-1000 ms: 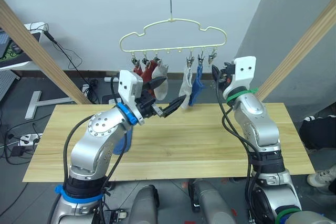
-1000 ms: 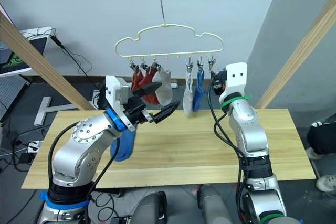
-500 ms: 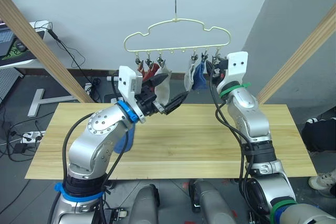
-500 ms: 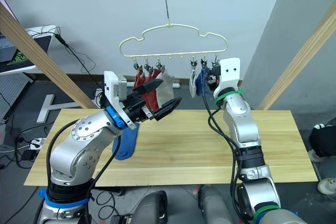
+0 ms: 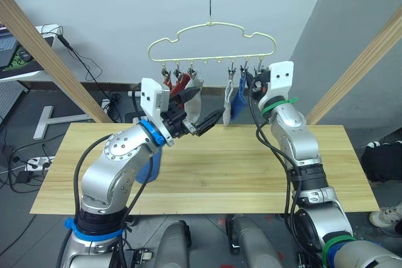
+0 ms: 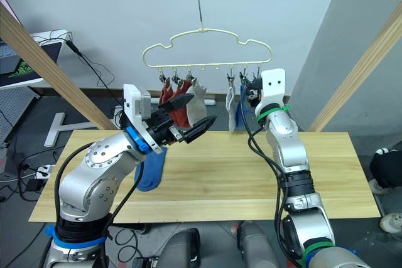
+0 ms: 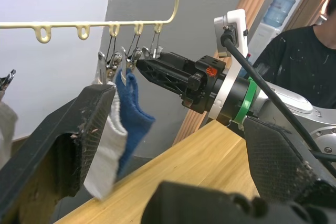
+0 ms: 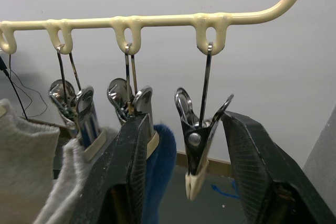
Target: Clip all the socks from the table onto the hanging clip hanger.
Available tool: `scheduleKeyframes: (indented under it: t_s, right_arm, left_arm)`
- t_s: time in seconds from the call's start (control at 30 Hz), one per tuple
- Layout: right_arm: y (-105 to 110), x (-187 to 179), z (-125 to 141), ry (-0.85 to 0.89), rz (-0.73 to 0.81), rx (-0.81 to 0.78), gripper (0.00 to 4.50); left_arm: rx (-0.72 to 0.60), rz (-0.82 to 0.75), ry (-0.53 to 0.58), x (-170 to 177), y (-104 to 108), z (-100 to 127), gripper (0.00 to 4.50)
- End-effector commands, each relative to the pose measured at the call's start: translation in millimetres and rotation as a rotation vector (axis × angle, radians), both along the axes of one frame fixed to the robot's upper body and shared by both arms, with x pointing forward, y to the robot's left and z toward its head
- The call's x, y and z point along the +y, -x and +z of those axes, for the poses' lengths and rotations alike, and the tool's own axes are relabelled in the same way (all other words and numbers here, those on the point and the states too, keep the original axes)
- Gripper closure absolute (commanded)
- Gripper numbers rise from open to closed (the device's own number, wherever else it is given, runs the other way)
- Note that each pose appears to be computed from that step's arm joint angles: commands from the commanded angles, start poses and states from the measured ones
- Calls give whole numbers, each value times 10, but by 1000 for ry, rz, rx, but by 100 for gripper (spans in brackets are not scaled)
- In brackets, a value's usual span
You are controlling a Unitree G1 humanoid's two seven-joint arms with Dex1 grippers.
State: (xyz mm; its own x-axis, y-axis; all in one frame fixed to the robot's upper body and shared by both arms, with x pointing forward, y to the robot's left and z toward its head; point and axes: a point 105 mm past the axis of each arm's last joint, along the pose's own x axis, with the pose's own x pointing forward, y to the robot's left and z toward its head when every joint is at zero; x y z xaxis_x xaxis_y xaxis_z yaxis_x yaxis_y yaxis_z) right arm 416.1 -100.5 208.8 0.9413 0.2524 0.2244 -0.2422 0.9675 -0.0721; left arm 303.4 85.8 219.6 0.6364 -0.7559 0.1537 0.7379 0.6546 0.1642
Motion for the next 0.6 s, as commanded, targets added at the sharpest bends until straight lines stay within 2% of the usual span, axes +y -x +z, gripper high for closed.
scheduleKeyframes:
  t_s: [0.03,0.6]
  right_arm:
    - [21,-30,216,-16,-5,-73,224]
    - [-40,57,309,-28,22,-93,224]
  left_arm:
    - [-64,-26,7,-45,90,152,0]
    - [-106,-51,17,-127,67,293,0]
